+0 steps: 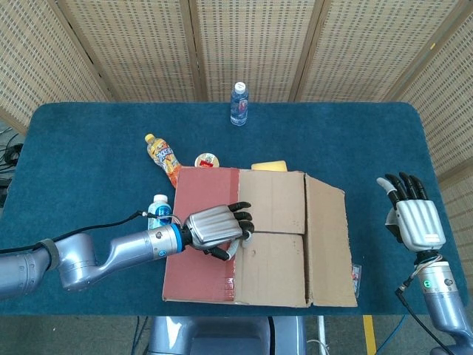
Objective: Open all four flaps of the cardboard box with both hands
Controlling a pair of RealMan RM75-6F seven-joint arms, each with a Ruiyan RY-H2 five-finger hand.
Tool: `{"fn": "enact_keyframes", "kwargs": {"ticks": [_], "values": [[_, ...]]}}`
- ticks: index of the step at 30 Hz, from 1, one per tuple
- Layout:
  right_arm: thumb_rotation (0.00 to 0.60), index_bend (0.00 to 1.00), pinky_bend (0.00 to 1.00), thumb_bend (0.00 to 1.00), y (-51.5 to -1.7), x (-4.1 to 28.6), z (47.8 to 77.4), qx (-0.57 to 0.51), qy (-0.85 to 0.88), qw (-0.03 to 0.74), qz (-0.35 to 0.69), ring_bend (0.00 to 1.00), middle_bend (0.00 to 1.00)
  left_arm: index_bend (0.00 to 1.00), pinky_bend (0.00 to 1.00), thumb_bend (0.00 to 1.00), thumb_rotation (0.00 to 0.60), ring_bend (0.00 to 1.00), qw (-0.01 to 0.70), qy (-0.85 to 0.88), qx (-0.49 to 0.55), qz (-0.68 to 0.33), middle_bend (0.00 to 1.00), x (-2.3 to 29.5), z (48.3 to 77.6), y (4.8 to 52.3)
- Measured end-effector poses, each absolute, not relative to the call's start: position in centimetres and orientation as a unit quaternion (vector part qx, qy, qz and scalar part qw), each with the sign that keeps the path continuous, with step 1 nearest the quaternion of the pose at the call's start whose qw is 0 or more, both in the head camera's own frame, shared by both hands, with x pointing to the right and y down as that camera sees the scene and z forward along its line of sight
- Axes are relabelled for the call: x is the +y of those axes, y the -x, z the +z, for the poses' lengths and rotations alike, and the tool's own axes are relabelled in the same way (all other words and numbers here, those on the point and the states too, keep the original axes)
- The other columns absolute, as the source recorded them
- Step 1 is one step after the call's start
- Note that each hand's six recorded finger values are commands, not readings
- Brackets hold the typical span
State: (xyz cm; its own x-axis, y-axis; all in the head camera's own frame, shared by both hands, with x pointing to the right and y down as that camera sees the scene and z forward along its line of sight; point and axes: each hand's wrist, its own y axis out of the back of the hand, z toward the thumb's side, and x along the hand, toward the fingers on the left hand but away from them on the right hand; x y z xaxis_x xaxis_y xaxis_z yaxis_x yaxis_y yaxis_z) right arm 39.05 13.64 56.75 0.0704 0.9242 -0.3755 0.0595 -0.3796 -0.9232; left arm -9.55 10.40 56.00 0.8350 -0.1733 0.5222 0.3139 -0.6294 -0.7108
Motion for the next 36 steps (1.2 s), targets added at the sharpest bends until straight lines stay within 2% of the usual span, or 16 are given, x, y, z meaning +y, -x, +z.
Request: {"fn": "enact_keyframes", "kwargs": {"ticks": [6,14,36], "values": [[0.600,0.14,0.06,1.00,-38.8,13.5,57.0,-0.397,0.621,0.389,0.552,0.00,0.12,0.49,0.02,0.85,0.106,0.26,0.432,0.851,-0.029,-0.296,0.39,10.0,56.1,10.7],[0.600,0.14,0.06,1.00,-38.7,13.4,56.9,-0.398,0.621,0.391,0.551,0.00,0.12,0.50,0.02,0.85,0.106,0.30,0.439,0.848,-0.010,-0.297,0.43,9.0,55.1,11.2],[0.600,0.14,0.05,1.00,-37.8,12.7,57.3,-0.397,0.629,0.391,0.543,0.00,0.12,0.50,0.02,0.84,0.103,0.32,0.479,0.827,0.049,-0.291,0.45,6.9,49.3,15.4]]}}
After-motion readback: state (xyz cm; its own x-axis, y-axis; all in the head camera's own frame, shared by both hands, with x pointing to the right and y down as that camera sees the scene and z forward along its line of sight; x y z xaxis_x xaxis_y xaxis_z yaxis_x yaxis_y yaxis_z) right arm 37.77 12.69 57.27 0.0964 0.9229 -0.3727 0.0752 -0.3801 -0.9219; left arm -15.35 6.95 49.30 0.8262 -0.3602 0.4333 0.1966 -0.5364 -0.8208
